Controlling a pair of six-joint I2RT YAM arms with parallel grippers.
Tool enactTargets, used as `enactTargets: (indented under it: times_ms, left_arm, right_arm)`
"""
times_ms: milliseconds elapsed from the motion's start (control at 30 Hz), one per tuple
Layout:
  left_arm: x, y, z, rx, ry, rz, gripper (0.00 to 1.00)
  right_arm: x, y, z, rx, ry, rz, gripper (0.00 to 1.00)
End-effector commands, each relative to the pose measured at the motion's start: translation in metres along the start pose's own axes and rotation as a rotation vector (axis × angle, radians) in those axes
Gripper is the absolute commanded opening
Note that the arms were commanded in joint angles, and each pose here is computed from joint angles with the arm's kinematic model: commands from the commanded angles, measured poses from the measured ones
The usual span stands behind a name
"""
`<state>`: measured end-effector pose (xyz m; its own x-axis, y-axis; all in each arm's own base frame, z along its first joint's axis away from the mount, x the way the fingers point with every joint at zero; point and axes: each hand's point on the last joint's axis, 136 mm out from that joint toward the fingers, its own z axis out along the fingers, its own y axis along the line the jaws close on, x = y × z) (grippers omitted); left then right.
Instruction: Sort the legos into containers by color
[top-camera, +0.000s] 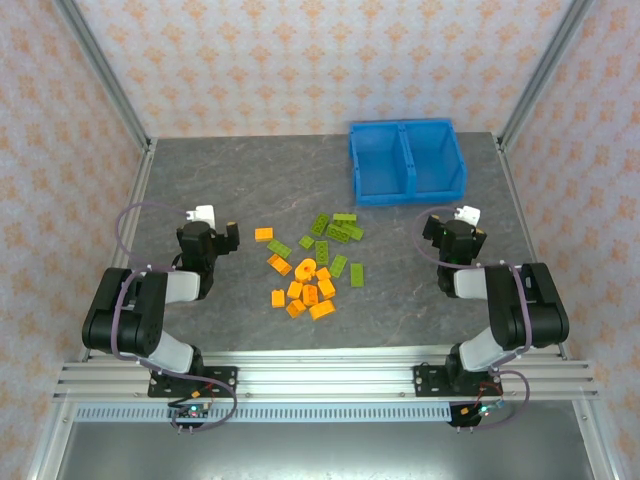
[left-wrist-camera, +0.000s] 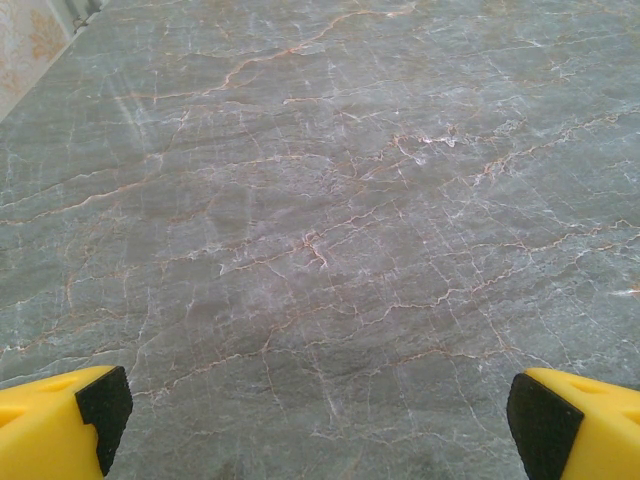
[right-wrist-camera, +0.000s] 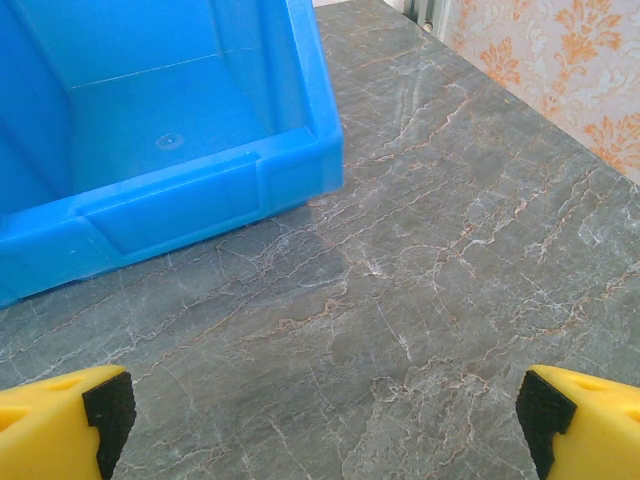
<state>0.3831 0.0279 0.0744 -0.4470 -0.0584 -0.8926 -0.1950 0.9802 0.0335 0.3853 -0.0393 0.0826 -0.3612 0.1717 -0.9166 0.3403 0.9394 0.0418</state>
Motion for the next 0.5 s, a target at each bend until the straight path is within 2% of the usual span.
enactTargets:
  times_ms: [0, 133, 167, 267, 333, 367, 467]
  left_arm:
    - [-0.021, -0.005, 0.0, 0.011, -0.063, 0.005, 1.0]
    - [-0.022, -0.004, -0.001, 0.011, -0.067, 0.005, 1.0]
    - [-0.022, -0.005, -0.001, 0.012, -0.067, 0.004, 1.0]
    - [-0.026, -0.007, -0.006, 0.03, -0.084, 0.011, 1.0]
    - [-0.036, -0.011, -0.018, 0.04, -0.102, 0.028, 1.0]
    - [-0.043, -0.012, -0.025, 0.033, -0.075, 0.037, 1.0]
    - [-0.072, -0.02, -0.052, 0.032, -0.037, 0.033, 1.0]
  right_arm:
    - [-0.015, 0.0, -0.003, 0.007, -0.029, 0.008, 0.99]
    - [-0.045, -0.006, -0.022, 0.056, 0.02, 0.022, 0.99]
    - [-0.06, -0.007, -0.034, 0.058, 0.011, 0.074, 0.99]
    - [-0.089, -0.001, -0.074, 0.006, 0.087, 0.29, 0.99]
    - [-0.085, 0.009, -0.098, -0.028, 0.252, 0.346, 0.99]
    - [-0.081, 0.017, -0.11, -0.054, 0.344, 0.345, 0.99]
    - [-0.071, 0.045, -0.139, -0.148, 0.55, 0.26, 0.99]
